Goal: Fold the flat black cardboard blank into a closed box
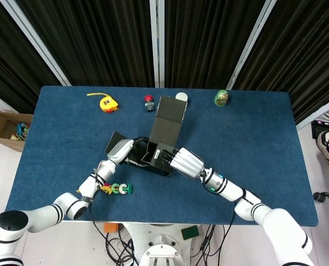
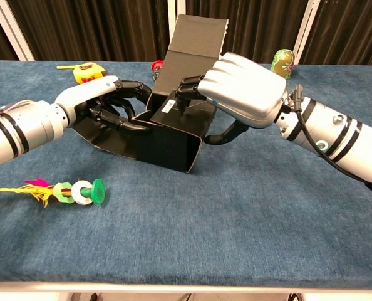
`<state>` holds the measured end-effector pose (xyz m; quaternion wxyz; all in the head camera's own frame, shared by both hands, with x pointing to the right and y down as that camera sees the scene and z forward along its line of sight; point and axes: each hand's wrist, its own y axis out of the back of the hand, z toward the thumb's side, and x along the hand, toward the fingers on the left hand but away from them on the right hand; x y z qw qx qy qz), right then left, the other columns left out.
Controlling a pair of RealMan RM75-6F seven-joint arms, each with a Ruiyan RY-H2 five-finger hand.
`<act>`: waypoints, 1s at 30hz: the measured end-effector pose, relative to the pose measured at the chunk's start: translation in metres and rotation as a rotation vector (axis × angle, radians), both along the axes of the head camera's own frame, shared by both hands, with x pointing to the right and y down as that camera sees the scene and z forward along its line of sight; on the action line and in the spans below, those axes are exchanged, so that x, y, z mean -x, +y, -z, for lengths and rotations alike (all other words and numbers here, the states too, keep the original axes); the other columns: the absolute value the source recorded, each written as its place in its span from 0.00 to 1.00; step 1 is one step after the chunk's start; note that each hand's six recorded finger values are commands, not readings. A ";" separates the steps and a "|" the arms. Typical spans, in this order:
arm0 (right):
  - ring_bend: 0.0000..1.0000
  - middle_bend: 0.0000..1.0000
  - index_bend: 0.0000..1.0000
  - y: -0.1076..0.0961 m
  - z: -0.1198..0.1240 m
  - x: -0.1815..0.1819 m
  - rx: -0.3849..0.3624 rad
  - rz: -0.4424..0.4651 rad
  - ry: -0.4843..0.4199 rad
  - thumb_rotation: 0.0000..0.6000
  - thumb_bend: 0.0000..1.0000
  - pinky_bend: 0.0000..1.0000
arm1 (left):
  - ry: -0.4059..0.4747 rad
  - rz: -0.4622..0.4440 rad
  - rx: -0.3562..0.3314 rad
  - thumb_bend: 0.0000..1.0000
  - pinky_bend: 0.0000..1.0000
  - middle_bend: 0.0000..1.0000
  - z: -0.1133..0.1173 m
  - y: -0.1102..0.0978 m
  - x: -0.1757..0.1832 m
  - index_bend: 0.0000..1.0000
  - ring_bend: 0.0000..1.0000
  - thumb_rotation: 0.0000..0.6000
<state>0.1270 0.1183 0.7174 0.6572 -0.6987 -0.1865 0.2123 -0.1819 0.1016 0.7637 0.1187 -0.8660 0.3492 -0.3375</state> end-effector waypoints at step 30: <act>0.79 0.41 0.48 0.003 -0.002 0.008 0.004 0.042 0.050 1.00 0.17 1.00 | -0.023 -0.026 0.014 0.05 0.85 0.24 -0.002 0.004 -0.002 0.18 0.51 0.65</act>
